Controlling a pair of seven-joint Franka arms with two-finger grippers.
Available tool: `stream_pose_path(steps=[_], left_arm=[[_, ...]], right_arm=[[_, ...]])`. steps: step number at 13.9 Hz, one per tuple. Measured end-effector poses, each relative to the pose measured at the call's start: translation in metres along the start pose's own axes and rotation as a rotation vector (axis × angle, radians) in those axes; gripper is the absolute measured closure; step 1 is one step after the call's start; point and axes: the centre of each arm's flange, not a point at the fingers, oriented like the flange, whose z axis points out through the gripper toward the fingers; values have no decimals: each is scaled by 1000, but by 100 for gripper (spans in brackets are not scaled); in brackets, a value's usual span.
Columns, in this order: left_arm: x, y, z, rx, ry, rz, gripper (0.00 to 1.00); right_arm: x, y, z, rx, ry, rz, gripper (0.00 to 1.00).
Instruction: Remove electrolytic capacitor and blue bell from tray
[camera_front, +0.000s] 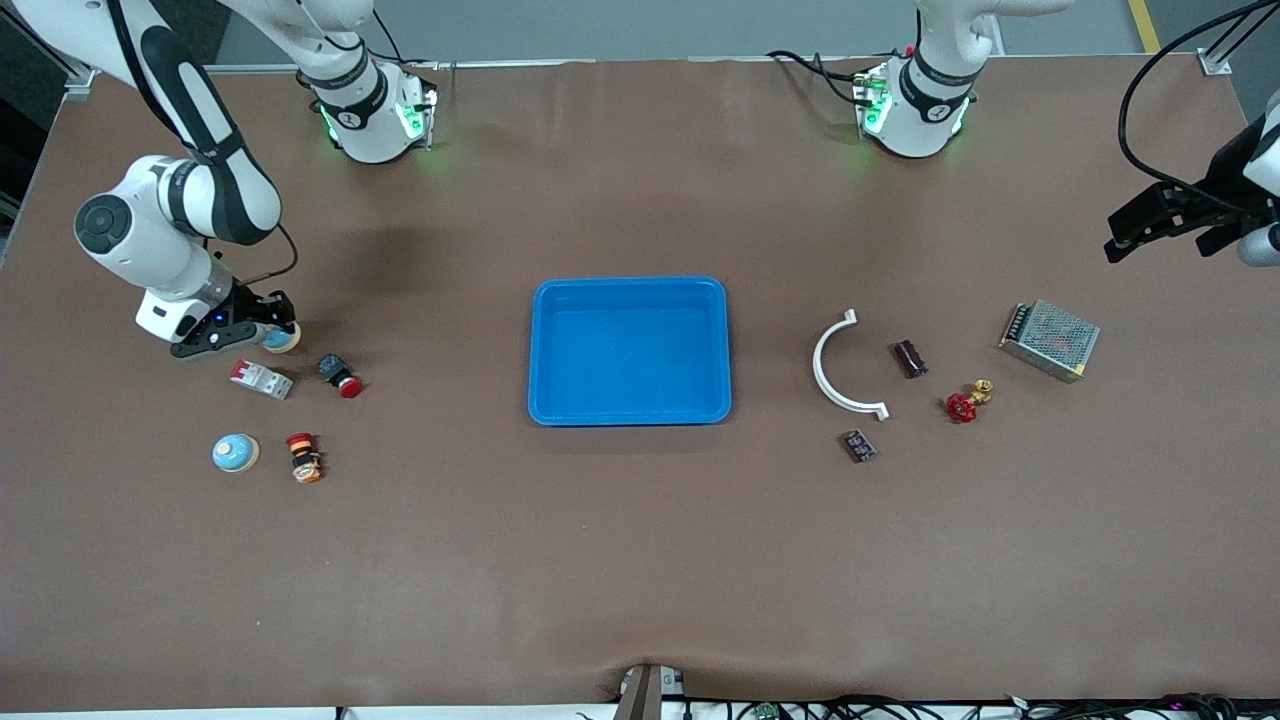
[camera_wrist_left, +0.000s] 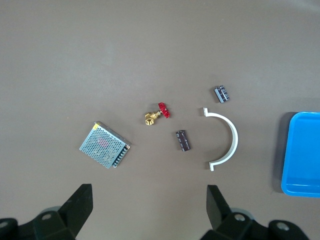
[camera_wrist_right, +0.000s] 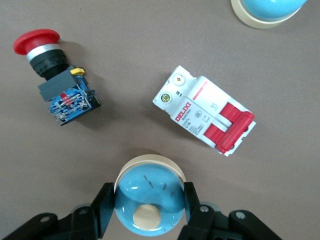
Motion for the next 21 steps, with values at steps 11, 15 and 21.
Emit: stream_pose_path(steps=[11,15,21], left_arm=[[3,-15,-5,-1,27,-28,0],[3,-15,-7,-1,30,-28,0],[3,-13,-6,-1,28,-24,0]], right_arm=[[-3,1,14,12,-16,6,13],[1,3,4,31,-55,5,0],[45,30,-94,58,-105,22,0]])
